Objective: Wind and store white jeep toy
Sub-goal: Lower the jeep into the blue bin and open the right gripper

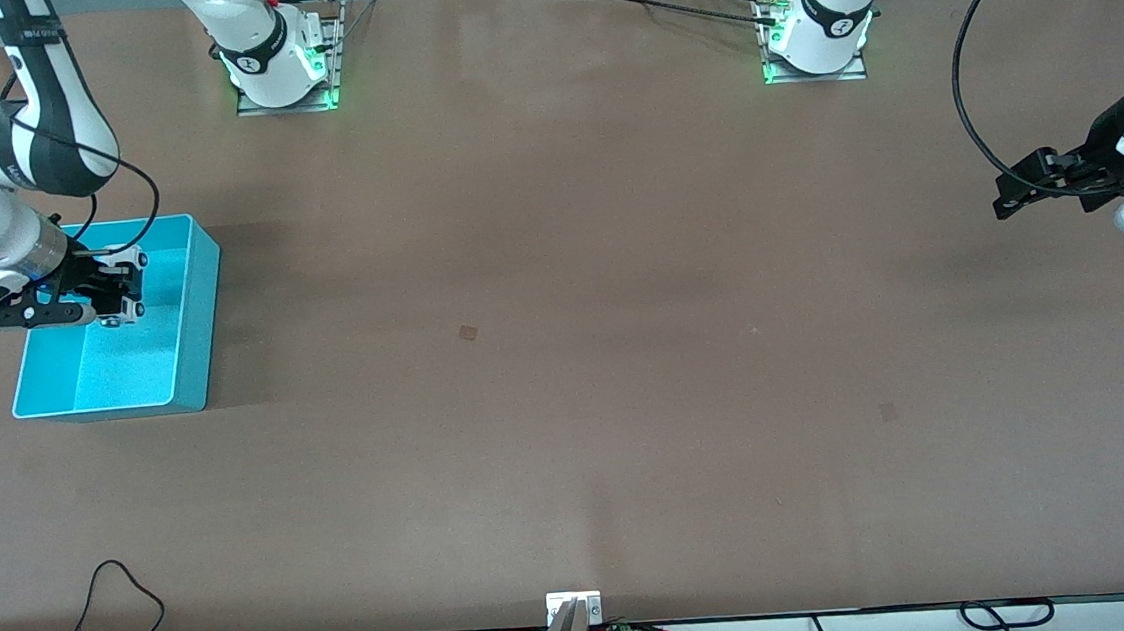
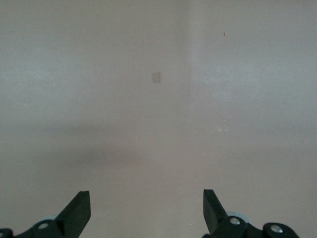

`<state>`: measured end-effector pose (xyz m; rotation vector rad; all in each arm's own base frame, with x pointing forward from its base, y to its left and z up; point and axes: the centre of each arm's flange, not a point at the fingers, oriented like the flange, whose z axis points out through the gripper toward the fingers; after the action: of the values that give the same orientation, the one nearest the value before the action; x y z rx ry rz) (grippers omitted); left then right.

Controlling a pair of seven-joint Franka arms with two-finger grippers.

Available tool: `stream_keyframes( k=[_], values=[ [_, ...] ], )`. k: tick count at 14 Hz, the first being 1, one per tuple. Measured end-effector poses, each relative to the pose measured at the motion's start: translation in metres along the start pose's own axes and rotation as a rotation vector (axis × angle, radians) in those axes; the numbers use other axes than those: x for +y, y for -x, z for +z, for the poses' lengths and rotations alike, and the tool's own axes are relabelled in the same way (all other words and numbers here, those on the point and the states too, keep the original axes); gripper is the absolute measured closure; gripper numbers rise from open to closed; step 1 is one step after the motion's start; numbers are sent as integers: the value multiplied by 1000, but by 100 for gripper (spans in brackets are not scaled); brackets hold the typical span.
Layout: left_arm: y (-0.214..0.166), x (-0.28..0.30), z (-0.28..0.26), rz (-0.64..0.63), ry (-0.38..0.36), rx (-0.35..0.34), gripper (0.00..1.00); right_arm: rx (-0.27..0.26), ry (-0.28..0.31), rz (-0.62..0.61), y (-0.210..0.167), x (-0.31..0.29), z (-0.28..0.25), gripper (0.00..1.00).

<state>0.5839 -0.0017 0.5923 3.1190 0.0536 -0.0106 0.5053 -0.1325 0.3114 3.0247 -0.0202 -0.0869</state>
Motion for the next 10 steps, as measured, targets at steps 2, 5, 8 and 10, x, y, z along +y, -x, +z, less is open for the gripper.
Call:
stream_keyframes(
  k=[2,5,8,10],
  values=[
    [0,1,0,1,0,-3,0,-15,-11,28,0,12,22,48],
    [1,7,1,13,0,-5,0,-27,-27,41,-1,17,51,48],
    [1,11,1,20,0,-5,0,-36,-41,36,-3,13,74,48],
    [1,11,1,20,0,-6,0,-46,-49,27,-2,13,86,48]
  ],
)
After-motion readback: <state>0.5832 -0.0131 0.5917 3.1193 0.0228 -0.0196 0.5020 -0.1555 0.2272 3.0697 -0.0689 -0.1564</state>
